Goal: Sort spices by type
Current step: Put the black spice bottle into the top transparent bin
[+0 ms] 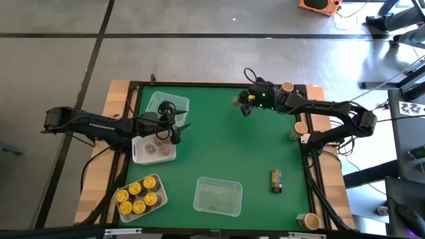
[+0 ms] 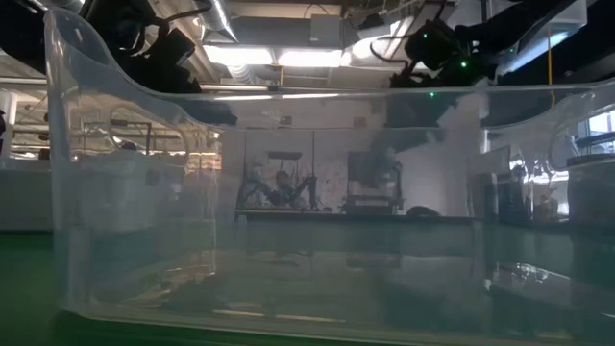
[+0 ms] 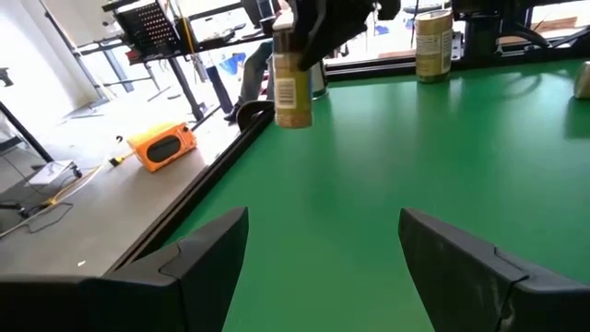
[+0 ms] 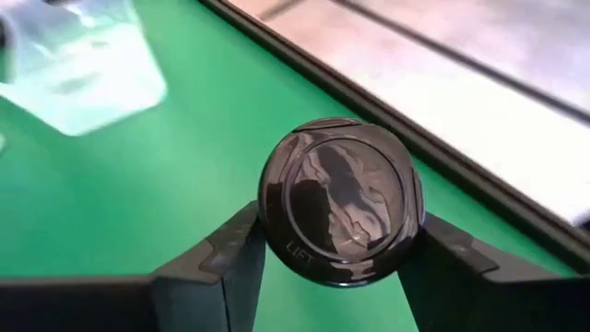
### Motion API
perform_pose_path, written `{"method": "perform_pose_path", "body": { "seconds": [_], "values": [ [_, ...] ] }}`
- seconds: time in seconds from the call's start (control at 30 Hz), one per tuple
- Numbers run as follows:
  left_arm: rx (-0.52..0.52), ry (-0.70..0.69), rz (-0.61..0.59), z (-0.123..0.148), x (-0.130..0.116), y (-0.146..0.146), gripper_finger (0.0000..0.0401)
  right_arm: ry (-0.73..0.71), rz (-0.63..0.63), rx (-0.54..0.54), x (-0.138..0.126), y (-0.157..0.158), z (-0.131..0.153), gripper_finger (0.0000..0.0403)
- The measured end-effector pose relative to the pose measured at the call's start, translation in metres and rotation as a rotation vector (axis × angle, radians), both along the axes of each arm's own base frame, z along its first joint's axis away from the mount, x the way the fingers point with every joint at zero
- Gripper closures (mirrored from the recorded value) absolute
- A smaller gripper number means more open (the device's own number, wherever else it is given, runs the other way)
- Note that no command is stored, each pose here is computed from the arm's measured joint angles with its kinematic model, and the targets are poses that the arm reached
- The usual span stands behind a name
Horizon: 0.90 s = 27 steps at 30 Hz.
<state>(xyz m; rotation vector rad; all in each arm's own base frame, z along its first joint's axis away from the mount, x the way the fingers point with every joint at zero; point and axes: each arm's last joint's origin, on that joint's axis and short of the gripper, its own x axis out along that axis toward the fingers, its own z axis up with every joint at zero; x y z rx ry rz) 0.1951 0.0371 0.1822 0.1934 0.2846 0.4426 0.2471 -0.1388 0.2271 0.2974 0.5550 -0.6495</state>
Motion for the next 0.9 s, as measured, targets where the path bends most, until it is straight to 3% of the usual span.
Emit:
{"method": "perform_pose_path", "body": {
  "seconds": [0.27,0.47,0.9],
  "values": [
    [-0.019,0.004,0.010,-0.001,0.000,0.001,0.0121,-0.128,0.139,-0.070,0.018,0.008,0.009,0.0197],
    [-0.031,0.000,0.018,-0.001,-0.001,0.002,0.0121,-0.093,0.205,-0.113,0.044,0.003,0.013,0.0197],
    [-0.025,0.007,0.017,-0.002,-0.001,0.002,0.0121,0.057,0.404,-0.043,0.097,-0.004,0.004,0.0195]
  ]
}}
